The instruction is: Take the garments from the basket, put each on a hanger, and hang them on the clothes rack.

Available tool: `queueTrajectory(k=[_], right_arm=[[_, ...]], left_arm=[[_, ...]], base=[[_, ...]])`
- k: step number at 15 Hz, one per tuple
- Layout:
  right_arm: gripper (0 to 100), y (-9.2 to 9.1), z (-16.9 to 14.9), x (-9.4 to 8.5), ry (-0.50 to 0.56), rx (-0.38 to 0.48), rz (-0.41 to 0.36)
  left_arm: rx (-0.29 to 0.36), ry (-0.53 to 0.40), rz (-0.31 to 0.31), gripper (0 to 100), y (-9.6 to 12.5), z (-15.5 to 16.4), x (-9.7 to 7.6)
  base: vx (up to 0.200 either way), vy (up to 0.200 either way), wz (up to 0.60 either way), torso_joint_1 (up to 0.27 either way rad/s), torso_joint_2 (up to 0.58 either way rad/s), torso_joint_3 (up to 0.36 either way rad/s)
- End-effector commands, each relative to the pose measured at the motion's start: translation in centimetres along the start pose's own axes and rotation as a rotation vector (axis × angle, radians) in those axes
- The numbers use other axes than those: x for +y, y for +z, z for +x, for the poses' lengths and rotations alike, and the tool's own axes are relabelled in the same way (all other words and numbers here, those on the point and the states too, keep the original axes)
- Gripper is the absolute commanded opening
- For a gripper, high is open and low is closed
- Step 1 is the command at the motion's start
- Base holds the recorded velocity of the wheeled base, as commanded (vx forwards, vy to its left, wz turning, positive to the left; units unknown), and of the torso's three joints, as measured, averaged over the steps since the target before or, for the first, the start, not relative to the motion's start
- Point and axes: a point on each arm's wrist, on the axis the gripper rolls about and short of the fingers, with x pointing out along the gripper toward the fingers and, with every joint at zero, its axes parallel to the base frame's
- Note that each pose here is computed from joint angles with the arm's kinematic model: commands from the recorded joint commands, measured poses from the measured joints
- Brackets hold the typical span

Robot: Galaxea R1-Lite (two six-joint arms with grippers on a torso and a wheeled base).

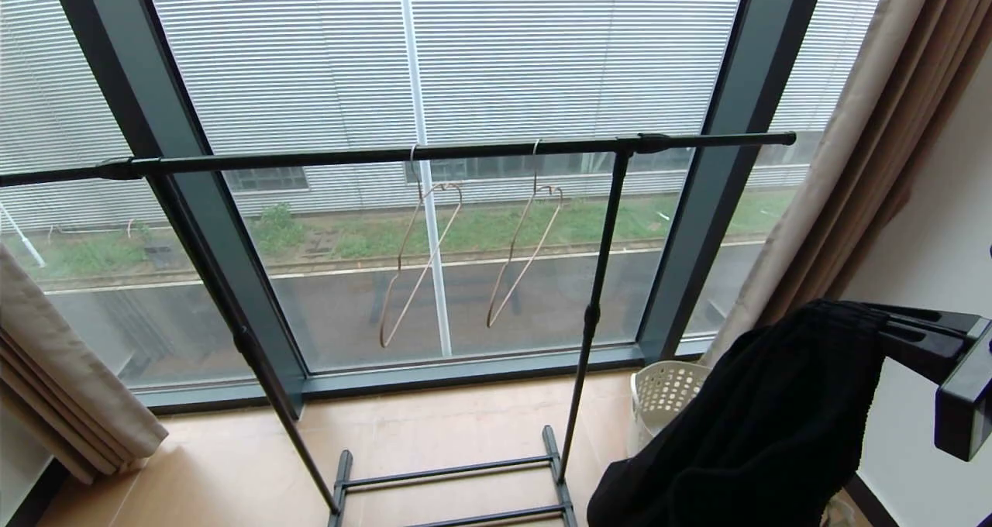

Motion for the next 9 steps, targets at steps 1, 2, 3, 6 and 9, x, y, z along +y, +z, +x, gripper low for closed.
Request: queueTrajectory(k=[1, 2, 3, 6, 9], right_arm=[[0, -0.11, 0.04, 0.06, 0.003, 0.005, -0.002], [0, -0.11, 0.04, 0.06, 0.003, 0.005, -0.002], [0, -0.11, 0.04, 0.06, 0.003, 0.005, -0.002], [0, -0.16, 0.05, 0.05, 0.002, 0.007, -0.001], [0, -0.15, 0.05, 0.07, 0.004, 0.006, -0.002]], left_arm=[[0.000, 0.004, 0.000, 100, 0.01, 0.00, 0.00], [0.000, 0.001, 0.000, 100, 0.01, 0.01, 0.00], [0.000, 0.001, 0.000, 100, 0.01, 0.01, 0.00], [0.000, 0.002, 0.000, 100, 0.01, 0.01, 0.00], [0.000, 0.002, 0.000, 100, 0.01, 0.01, 0.00]], base=[[0.000, 0.000, 0.00, 0.000, 0.00, 0.000], [-0.200, 0.000, 0.00, -0.007, 0.00, 0.002], [-0.200, 0.000, 0.00, 0.007, 0.01, 0.002], [-0.200, 0.000, 0.00, 0.011, 0.01, 0.002], [-0.067, 0.000, 0.00, -0.006, 0.00, 0.002]])
